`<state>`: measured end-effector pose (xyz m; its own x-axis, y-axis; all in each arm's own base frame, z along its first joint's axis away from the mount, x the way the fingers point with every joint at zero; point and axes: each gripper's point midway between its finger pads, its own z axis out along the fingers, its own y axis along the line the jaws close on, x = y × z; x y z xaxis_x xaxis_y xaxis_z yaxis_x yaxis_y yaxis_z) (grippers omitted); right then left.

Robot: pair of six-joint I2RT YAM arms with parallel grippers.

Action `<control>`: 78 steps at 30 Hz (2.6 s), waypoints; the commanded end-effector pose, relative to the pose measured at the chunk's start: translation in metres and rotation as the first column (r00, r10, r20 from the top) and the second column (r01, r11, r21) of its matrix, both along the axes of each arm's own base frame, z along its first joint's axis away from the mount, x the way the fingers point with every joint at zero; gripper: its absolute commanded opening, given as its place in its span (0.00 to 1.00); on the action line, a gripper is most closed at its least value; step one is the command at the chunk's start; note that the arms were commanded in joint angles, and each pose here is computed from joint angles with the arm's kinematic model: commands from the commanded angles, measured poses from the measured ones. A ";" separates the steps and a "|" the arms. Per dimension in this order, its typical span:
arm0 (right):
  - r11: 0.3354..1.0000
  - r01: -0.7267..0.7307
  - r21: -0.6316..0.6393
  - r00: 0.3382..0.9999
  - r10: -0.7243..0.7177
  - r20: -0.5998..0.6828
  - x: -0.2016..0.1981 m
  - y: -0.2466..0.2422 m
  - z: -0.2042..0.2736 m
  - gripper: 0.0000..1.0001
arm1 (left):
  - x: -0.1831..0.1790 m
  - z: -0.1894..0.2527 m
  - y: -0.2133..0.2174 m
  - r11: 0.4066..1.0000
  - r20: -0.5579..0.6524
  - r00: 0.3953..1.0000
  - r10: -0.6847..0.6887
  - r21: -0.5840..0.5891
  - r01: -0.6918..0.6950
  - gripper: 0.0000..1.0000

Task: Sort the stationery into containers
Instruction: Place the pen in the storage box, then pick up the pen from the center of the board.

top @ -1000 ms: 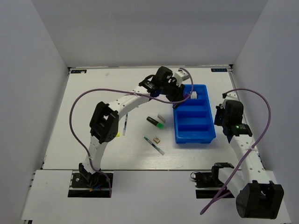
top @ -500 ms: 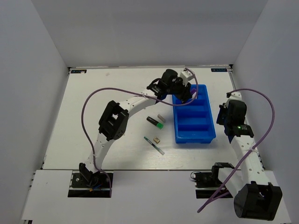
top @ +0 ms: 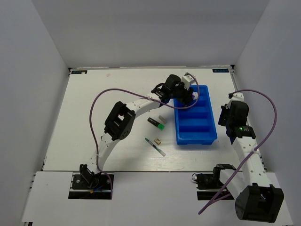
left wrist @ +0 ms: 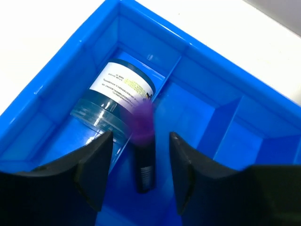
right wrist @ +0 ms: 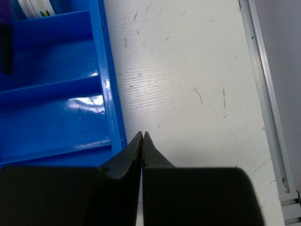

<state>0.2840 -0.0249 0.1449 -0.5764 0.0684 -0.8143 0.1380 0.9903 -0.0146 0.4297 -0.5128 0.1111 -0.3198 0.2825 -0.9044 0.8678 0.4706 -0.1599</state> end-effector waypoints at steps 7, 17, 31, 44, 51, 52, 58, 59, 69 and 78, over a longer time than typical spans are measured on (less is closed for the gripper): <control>1.000 0.001 0.012 0.999 -0.002 0.042 0.004 0.000 0.006 0.00 | -0.006 0.098 0.001 0.992 0.107 0.994 0.021 -0.130 -0.007 0.72; 0.996 -0.082 0.042 0.996 0.080 0.044 0.002 0.013 0.005 0.24 | -0.107 0.118 0.100 0.978 0.047 0.977 -0.207 0.023 0.206 0.15; 0.982 -0.171 0.080 0.985 0.168 0.048 0.000 0.028 0.004 0.62 | -0.120 0.021 0.168 0.833 -0.073 0.929 -0.362 0.421 0.358 0.52; 0.981 -0.170 0.092 0.985 0.168 0.032 0.001 0.027 0.002 0.64 | -0.140 -0.032 0.176 0.731 -0.061 0.861 -0.505 0.501 0.464 0.59; 0.982 -0.166 0.095 0.986 0.165 0.020 0.000 0.026 0.000 0.64 | -0.132 -0.048 0.176 0.725 -0.035 0.860 -0.509 0.521 0.450 0.63; 0.982 -0.162 0.096 0.987 0.160 0.023 0.000 0.025 0.001 0.64 | -0.129 -0.051 0.174 0.726 -0.024 0.860 -0.510 0.524 0.446 0.63; 0.981 -0.163 0.102 0.987 0.163 0.015 0.001 0.025 -0.001 0.64 | -0.122 -0.056 0.173 0.717 -0.003 0.855 -0.519 0.542 0.438 0.66; 0.981 -0.162 0.103 0.987 0.162 0.009 0.001 0.025 -0.002 0.64 | -0.123 -0.055 0.171 0.721 0.004 0.852 -0.524 0.535 0.440 0.67; 0.982 -0.157 0.108 0.988 0.157 0.012 0.001 0.024 0.000 0.64 | -0.114 -0.082 0.177 0.704 -0.002 0.858 -0.514 0.569 0.424 0.67; 0.983 -0.150 0.109 0.989 0.150 0.009 0.000 0.022 0.000 0.64 | -0.106 -0.102 0.181 0.702 -0.015 0.871 -0.491 0.585 0.406 0.60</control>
<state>0.2805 -0.0018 0.1364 -0.6031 0.0747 -0.7942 -0.0072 0.9951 0.0990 0.3200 -0.3361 0.0212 0.0858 0.8113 -0.5784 0.9918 -0.0141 0.1274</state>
